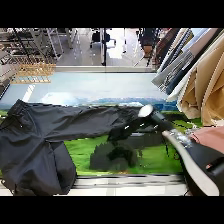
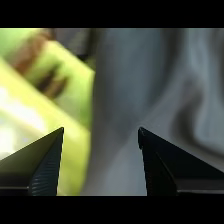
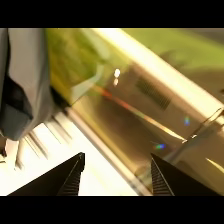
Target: Fold the clothes and pants, and hang the long-sleeved shirts on hangers.
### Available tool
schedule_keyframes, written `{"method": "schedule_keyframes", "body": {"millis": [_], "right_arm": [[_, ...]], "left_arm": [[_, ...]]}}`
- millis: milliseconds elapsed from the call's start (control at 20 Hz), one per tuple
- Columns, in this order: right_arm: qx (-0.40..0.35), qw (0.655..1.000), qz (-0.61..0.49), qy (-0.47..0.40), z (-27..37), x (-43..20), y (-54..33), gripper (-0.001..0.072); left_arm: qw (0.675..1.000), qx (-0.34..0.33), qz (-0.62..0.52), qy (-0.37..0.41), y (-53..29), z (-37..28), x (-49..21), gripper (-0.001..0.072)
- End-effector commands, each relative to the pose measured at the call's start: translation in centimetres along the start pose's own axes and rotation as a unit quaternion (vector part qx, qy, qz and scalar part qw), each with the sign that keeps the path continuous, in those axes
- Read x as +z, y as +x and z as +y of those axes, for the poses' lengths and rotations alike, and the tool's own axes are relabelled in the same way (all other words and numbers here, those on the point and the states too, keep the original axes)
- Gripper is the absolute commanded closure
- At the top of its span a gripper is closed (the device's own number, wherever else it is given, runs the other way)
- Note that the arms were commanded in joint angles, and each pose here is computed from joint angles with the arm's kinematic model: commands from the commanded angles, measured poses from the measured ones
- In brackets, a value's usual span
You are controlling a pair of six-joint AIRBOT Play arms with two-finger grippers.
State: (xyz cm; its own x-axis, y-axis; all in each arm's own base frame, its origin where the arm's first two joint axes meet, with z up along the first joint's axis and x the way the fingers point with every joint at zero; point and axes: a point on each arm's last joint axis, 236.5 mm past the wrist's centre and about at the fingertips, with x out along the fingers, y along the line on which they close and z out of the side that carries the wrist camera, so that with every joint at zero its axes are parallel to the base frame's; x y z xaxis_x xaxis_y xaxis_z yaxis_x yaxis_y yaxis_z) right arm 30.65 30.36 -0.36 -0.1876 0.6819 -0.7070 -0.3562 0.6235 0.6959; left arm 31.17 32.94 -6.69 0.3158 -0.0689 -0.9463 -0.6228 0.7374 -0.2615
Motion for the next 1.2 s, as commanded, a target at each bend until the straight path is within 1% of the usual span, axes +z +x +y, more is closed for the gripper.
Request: {"method": "schedule_keyframes", "body": {"millis": [0,100,150,200,250,300,400,450,500,550,600,650,700,750,850,900,950,1000,1050,1100,1150], "right_arm": [[-0.007,1.0,0.019,0.007,3.8,-2.1,9.5,0.025],[0.022,0.999,0.032,0.001,6.4,-2.9,14.0,0.0248],[0.042,0.998,0.036,-0.009,7.9,-3.0,16.0,0.0248],[0.059,0.997,0.043,-0.014,9.3,-3.1,17.6,0.024],[0.07,0.996,0.054,-0.02,10.4,-3.3,19.2,0.0197],[0.074,0.995,0.064,-0.031,11.1,-3.4,20.7,0.0175],[0.087,0.993,0.073,-0.044,12.5,-3.1,23.2,0.0174],[0.093,0.992,0.075,-0.048,13.1,-2.8,24.2,0.0184],[0.095,0.991,0.075,-0.047,13.5,-2.5,24.9,0.0305],[0.094,0.991,0.077,-0.056,13.7,-2.3,25.1,0.0561],[0.085,0.991,0.081,-0.07,13.4,-2.1,24.5,0.0693],[0.063,0.989,0.097,-0.093,13.0,-2.3,22.8,0.0694],[0.007,0.987,0.107,-0.121,11.7,-2.1,20.1,0.0694],[-0.077,0.981,0.11,-0.141,9.8,-1.7,16.4,0.0694],[-0.262,0.949,0.082,-0.157,7.1,-1.1,5.4,0.0694],[-0.298,0.941,0.066,-0.149,8.1,-2.1,0.2,0.0693],[-0.285,0.948,0.03,-0.137,11.1,-3.4,-3.9,0.0692],[-0.245,0.959,-0.024,-0.142,14.9,-3.9,-6.6,0.0691],[-0.198,0.959,-0.104,-0.174,19.2,-3.3,-9.3,0.0691],[-0.164,0.948,-0.184,-0.201,22.3,-1.8,-11.9,0.0691],[-0.16,0.925,-0.255,-0.234,23.9,0.3,-14.5,0.0689]], "left_arm": [[0.997,-0.071,0.016,-0.011,3.3,-3.4,-0.5,0.0222],[0.996,-0.086,0.028,-0.013,4.6,-4.4,-0.8,0.0227],[0.995,-0.091,0.034,-0.015,5.0,-4.6,-1.0,0.0326],[0.995,-0.095,0.039,-0.016,5.1,-4.8,-1.2,0.0553],[0.994,-0.095,0.041,-0.015,5.0,-4.8,-1.3,0.0686],[0.995,-0.095,0.039,-0.017,4.8,-4.6,-1.3,0.0692],[0.994,-0.1,0.037,-0.027,4.4,-4.2,-1.3,0.0693],[0.993,-0.108,0.035,-0.035,4.1,-4.1,-1.2,0.0694],[0.991,-0.119,0.03,-0.044,3.6,-4.1,-1.1,0.0694],[0.989,-0.135,0.021,-0.052,3.0,-4.3,-0.7,0.0694],[0.985,-0.159,0.003,-0.06,1.8,-4.7,0.0,0.0694],[0.981,-0.18,-0.026,-0.066,0.3,-5.0,1.1,0.0695],[0.976,-0.196,-0.062,-0.073,-1.5,-5.1,2.5,0.0696],[0.97,-0.206,-0.098,-0.079,-3.3,-4.9,3.8,0.0697],[0.964,-0.203,-0.15,-0.077,-6.5,-4.1,5.4,0.0697],[0.965,-0.196,-0.158,-0.074,-7.2,-3.7,5.6,0.0697],[0.968,-0.191,-0.15,-0.069,-7.2,-3.5,5.2,0.0697],[0.972,-0.185,-0.132,-0.061,-6.7,-3.6,4.4,0.0697],[0.979,-0.171,-0.104,-0.044,-5.8,-3.7,3.2,0.0698],[0.985,-0.152,-0.078,-0.025,-5.0,-3.7,2.1,0.0698],[0.99,-0.133,-0.052,-0.01,-4.2,-3.8,1.1,0.0698]]}}
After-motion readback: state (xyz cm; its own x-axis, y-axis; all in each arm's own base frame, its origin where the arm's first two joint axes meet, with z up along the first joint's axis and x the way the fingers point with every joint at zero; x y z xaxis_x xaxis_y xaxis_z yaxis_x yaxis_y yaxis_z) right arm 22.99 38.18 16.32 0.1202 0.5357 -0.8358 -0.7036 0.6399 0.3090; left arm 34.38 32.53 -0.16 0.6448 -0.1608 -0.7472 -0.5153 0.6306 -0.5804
